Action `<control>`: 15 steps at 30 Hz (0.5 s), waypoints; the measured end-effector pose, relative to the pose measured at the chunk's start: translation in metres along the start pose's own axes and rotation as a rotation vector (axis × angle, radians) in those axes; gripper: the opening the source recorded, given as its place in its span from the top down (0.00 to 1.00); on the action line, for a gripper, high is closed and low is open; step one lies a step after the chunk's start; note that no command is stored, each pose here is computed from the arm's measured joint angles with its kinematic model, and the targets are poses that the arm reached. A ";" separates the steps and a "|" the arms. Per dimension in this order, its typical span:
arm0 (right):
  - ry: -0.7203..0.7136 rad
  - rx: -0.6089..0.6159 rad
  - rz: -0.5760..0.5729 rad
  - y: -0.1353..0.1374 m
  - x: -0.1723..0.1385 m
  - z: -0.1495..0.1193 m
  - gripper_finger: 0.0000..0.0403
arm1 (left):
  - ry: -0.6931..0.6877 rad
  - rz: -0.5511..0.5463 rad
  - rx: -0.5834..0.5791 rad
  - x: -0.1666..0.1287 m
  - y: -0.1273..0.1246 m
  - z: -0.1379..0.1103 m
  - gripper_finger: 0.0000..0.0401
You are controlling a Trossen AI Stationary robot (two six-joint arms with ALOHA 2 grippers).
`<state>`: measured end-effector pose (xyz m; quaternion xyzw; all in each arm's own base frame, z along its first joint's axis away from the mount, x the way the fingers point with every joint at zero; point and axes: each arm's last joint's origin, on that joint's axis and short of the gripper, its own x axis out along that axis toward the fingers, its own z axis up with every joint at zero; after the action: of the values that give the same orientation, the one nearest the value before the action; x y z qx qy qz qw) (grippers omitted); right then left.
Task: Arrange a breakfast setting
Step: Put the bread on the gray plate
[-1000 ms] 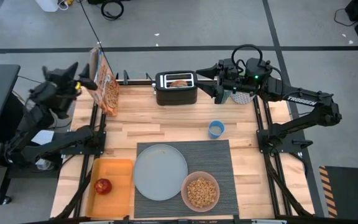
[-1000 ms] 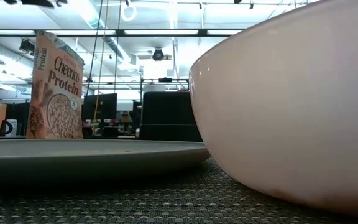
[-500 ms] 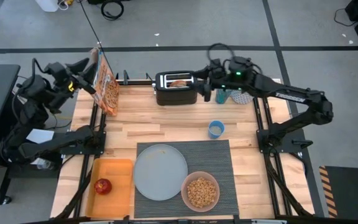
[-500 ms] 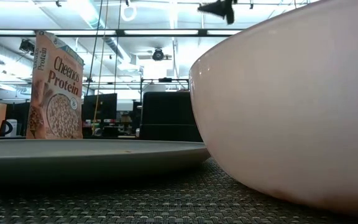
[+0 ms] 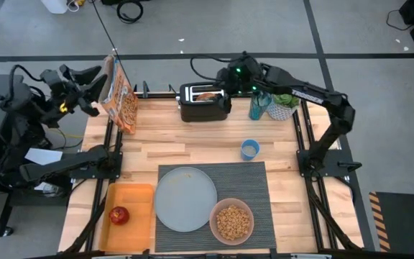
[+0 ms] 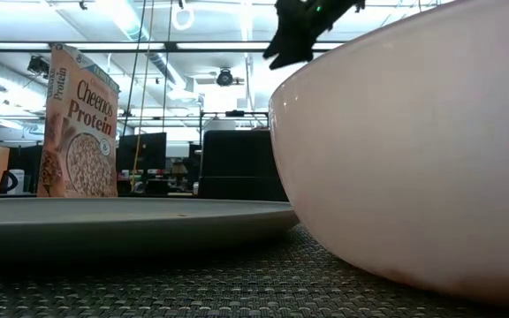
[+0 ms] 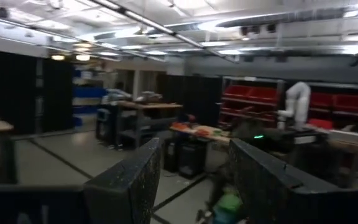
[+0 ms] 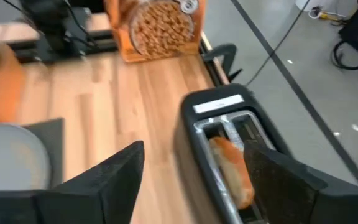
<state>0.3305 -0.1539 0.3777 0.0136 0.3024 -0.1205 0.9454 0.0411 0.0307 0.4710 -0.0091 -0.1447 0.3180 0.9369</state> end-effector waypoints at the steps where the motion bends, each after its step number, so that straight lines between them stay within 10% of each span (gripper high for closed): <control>1: 0.006 -0.006 -0.007 -0.004 0.005 -0.001 0.33 | 0.005 -0.013 -0.011 -0.001 0.000 0.000 0.51; 15: 0.172 0.003 0.026 -0.041 0.065 -0.020 0.49 | 0.116 -0.016 -0.066 -0.002 0.000 -0.010 0.51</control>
<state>0.3608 -0.2059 0.3260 0.0292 0.3823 -0.1071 0.9173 0.0425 0.0306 0.4607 -0.0570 -0.1007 0.3045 0.9455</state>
